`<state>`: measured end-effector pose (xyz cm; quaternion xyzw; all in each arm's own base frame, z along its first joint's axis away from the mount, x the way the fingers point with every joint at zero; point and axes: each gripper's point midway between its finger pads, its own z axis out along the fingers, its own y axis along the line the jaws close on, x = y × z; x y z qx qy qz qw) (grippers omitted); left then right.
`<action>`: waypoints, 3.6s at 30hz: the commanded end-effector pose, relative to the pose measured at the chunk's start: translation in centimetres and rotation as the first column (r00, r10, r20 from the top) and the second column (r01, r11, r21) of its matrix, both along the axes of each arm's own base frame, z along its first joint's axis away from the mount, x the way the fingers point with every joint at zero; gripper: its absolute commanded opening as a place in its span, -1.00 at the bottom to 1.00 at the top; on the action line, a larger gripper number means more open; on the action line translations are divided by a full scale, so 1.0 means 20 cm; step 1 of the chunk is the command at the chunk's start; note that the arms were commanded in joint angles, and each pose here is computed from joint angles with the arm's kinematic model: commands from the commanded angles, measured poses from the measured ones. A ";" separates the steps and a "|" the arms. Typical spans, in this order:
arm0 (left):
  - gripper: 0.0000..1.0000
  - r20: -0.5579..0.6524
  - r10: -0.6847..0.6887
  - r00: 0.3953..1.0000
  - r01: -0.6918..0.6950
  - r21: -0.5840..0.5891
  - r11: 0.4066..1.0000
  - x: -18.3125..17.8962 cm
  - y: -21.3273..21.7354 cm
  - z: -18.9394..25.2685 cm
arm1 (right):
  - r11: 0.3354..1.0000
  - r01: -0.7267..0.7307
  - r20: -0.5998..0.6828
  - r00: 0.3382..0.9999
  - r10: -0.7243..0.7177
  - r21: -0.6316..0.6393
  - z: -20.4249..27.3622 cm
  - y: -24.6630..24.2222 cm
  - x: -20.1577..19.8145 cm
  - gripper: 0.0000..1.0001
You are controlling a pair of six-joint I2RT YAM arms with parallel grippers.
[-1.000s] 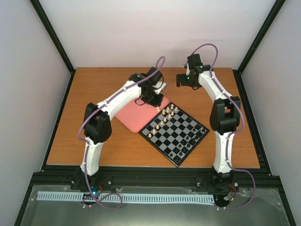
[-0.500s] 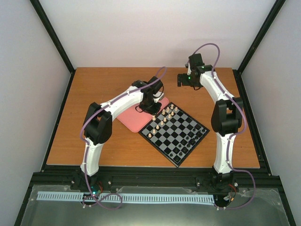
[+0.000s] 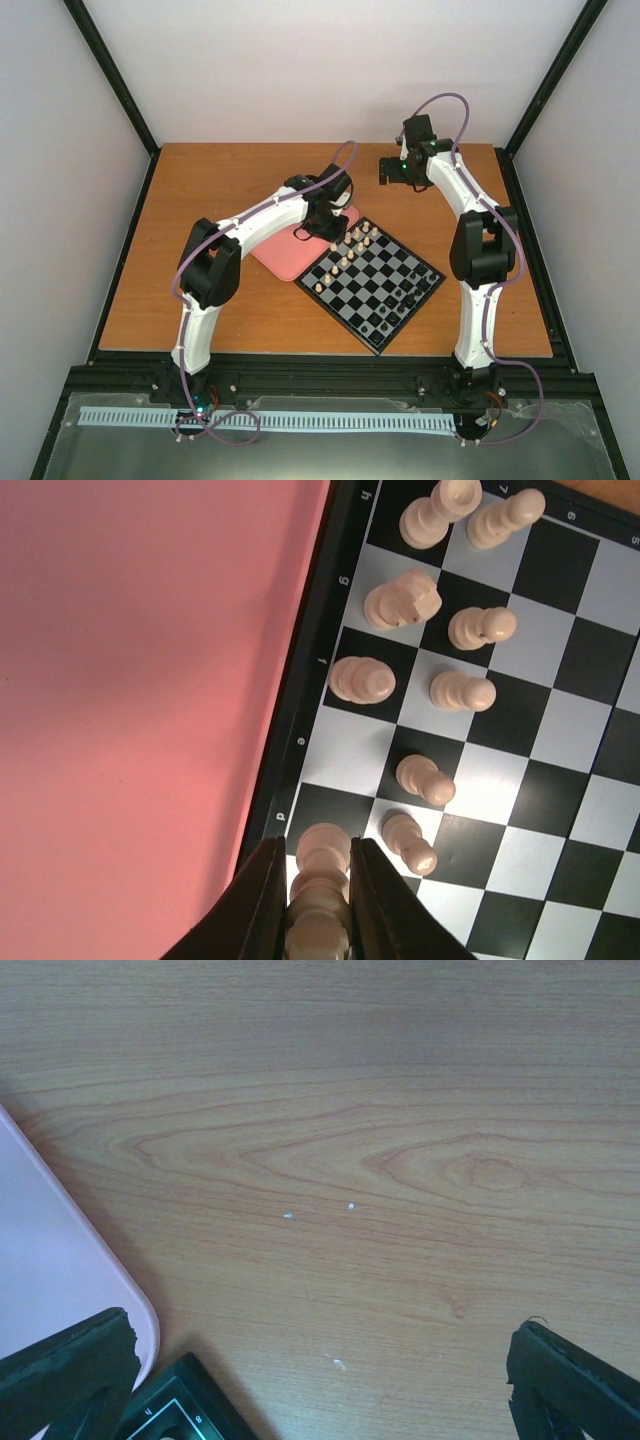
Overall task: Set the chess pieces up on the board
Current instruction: Place the chess piece on the chessboard.
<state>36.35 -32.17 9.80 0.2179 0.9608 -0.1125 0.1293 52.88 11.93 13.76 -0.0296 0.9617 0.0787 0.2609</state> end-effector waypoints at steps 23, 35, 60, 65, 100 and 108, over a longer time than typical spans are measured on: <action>-0.85 0.054 0.014 0.998 -0.013 -0.014 1.000 0.09 -0.13 -0.04 | 1.000 0.027 0.025 0.999 -0.027 0.008 0.05 -0.08 0.01 1.00; -0.83 0.044 0.009 0.999 -0.009 -0.008 1.000 0.08 -0.14 -0.08 | 1.000 0.025 0.024 0.999 -0.025 0.011 0.05 -0.08 0.01 1.00; -0.66 0.025 0.007 1.000 -0.007 0.014 1.000 0.05 -0.14 -0.17 | 1.000 0.020 0.017 1.000 -0.021 0.020 0.04 -0.07 0.00 1.00; -0.61 0.026 0.007 1.000 -0.007 0.012 1.000 0.05 -0.15 -0.18 | 1.000 0.019 0.018 1.000 -0.020 0.021 0.04 -0.07 0.00 1.00; -0.03 0.097 0.004 0.995 -0.004 -0.003 1.000 0.05 -0.11 0.04 | 1.000 0.013 0.013 1.000 -0.014 0.027 0.03 -0.06 0.00 1.00; 0.38 0.251 0.046 0.967 -0.062 0.057 0.996 0.16 0.07 0.27 | 0.999 0.016 0.018 1.000 -0.017 0.030 0.04 -0.06 0.01 1.00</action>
